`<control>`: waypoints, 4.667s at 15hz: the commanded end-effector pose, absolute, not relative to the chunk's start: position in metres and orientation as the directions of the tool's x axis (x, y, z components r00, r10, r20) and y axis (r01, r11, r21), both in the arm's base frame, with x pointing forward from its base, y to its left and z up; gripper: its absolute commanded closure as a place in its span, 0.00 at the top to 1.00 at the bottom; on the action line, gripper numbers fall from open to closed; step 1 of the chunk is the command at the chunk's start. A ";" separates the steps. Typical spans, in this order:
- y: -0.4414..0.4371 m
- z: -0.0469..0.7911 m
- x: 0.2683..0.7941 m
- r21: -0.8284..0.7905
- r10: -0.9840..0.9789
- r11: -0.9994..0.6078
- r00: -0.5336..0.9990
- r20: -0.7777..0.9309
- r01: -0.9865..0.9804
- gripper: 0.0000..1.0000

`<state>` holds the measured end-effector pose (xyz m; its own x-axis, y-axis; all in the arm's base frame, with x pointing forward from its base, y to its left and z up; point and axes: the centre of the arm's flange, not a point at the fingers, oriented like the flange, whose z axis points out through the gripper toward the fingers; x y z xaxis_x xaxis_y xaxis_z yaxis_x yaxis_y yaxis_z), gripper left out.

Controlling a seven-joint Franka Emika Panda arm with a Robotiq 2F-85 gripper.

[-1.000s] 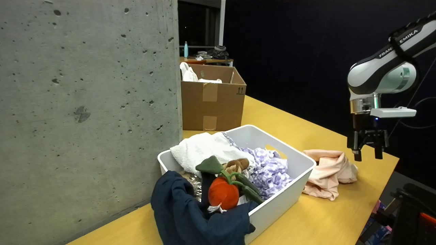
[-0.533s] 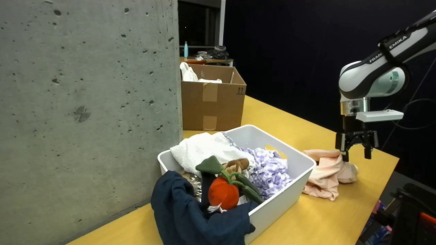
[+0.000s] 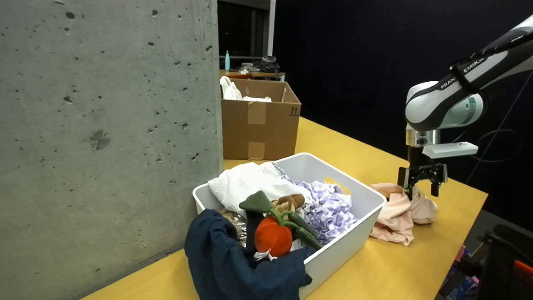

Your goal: Remove the light pink shirt from the white basket and use it to put the pear inside the white basket

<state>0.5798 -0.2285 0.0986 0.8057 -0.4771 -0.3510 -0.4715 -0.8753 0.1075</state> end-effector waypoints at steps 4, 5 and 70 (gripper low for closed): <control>-0.204 0.077 0.609 0.124 -0.407 -0.914 0.876 -0.258 -0.387 1.00; -0.200 0.073 0.612 0.128 -0.396 -0.918 0.883 -0.251 -0.375 1.00; -0.213 0.075 0.476 0.225 -0.496 -0.868 0.754 -0.430 -0.443 1.00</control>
<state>0.4780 -0.1976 0.0927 0.7654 -0.4899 -0.4173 -0.4368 -0.8717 0.2223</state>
